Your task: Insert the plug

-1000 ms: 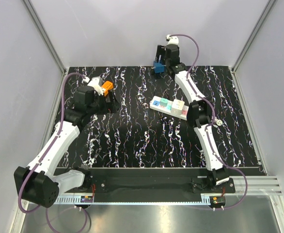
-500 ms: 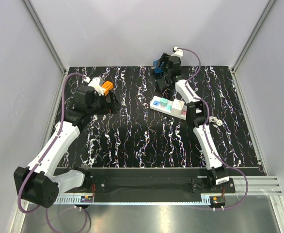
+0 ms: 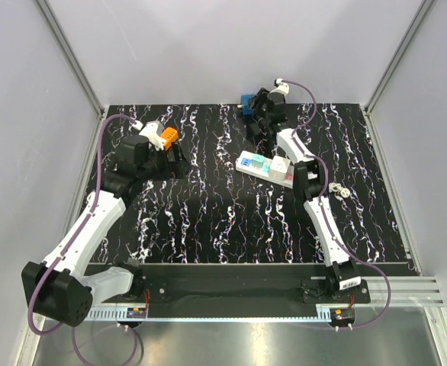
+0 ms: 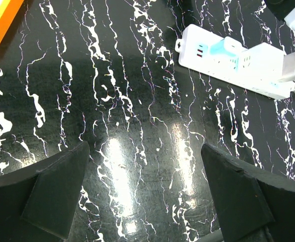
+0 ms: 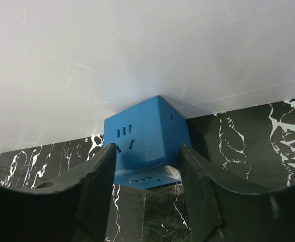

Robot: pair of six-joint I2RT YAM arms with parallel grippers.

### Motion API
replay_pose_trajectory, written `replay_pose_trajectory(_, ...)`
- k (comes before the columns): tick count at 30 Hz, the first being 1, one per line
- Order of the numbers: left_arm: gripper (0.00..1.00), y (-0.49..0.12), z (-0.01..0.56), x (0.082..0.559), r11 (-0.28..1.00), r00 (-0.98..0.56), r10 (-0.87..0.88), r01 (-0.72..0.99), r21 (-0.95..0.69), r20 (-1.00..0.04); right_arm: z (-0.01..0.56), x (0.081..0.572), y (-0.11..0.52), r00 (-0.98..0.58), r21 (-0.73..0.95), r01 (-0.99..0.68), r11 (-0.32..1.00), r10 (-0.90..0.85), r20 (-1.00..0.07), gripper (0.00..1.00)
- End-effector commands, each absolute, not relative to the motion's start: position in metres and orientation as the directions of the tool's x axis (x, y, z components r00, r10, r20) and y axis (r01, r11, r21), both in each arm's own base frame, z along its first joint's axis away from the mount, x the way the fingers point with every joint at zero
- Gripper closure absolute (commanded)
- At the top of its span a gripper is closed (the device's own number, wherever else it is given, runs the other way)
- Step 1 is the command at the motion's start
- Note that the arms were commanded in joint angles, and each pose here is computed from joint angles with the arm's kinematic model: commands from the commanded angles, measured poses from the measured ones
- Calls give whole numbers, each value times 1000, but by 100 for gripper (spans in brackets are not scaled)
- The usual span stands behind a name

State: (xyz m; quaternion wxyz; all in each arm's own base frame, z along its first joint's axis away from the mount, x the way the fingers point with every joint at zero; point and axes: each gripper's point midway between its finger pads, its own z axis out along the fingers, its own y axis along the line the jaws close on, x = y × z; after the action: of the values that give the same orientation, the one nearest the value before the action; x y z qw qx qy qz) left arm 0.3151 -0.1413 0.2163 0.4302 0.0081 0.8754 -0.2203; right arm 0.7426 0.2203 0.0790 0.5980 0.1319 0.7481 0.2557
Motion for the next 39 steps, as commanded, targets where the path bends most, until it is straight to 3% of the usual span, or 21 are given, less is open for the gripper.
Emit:
replay_pose_trajectory(1,1,-148,239,318,883,-578,-185,257,-392,-795,109,745,225,-218,566,-163,808,530,-820,46)
replay_pose_trajectory(5,1,-150,241,317,879,-577,-189,262,-399,-794,105,738,237,-279,573,-202,794,515,-811,59)
replay_pose_trajectory(14,1,-150,247,314,872,-566,-199,270,-408,-800,96,710,271,-437,592,-294,750,445,-781,61)
replay_pose_trajectory(22,1,-145,254,312,877,-542,-210,264,-402,-814,84,664,316,-561,520,-382,764,256,-787,61)
replay_pose_trajectory(30,1,-138,256,314,886,-528,-225,239,-398,-819,65,593,365,-657,433,-431,792,54,-752,62)
replay_pose_trajectory(36,1,-121,260,317,913,-488,-243,176,-367,-838,49,529,385,-746,443,-326,835,61,-664,67)
replay_pose_trajectory(39,1,-117,260,317,920,-481,-247,155,-359,-841,59,493,398,-734,449,-346,824,60,-677,68)
